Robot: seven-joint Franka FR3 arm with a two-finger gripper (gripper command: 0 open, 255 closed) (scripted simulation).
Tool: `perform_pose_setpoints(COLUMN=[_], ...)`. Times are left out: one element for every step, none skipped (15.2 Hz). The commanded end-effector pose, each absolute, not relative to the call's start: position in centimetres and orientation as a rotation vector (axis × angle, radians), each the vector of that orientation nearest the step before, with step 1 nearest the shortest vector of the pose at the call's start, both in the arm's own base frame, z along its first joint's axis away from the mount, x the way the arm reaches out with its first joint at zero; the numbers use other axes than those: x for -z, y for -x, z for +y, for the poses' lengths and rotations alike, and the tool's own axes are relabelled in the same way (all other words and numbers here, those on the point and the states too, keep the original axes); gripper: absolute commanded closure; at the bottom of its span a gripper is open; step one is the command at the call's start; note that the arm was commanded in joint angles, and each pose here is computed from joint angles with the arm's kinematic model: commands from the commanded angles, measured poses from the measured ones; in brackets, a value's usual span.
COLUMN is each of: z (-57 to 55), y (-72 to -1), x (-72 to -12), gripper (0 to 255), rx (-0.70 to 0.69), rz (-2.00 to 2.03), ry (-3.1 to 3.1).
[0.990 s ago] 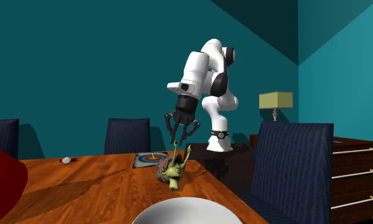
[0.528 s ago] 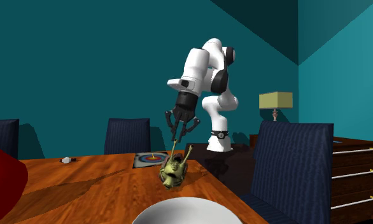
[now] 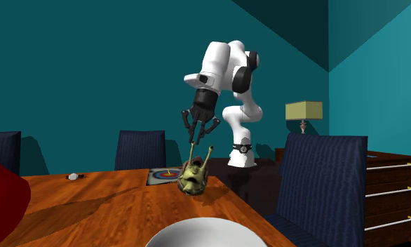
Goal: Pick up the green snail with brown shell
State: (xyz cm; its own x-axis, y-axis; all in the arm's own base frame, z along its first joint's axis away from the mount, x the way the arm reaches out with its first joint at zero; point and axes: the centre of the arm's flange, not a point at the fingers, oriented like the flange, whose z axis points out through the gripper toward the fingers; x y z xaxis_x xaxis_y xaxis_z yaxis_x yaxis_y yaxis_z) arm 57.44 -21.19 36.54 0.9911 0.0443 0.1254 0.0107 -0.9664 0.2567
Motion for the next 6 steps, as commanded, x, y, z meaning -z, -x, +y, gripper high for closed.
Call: perform_pose_setpoints(z=[-21.2, -21.2, -21.2, -21.2, -21.2, -21.2], y=[-57.5, -57.5, -57.5, -57.5, -57.5, -57.5], x=[-37.7, -38.2, -38.8, -39.3, -39.4, -39.4], gripper=[255, 255, 255, 255, 255, 255], rx=[-0.191, -0.191, -0.191, -0.191, -0.191, -0.191], rz=[0.041, 0.041, 0.041, 0.041, 0.041, 0.041], ry=[-2.876, -2.876, -2.876, -2.876, -2.876, -2.876])
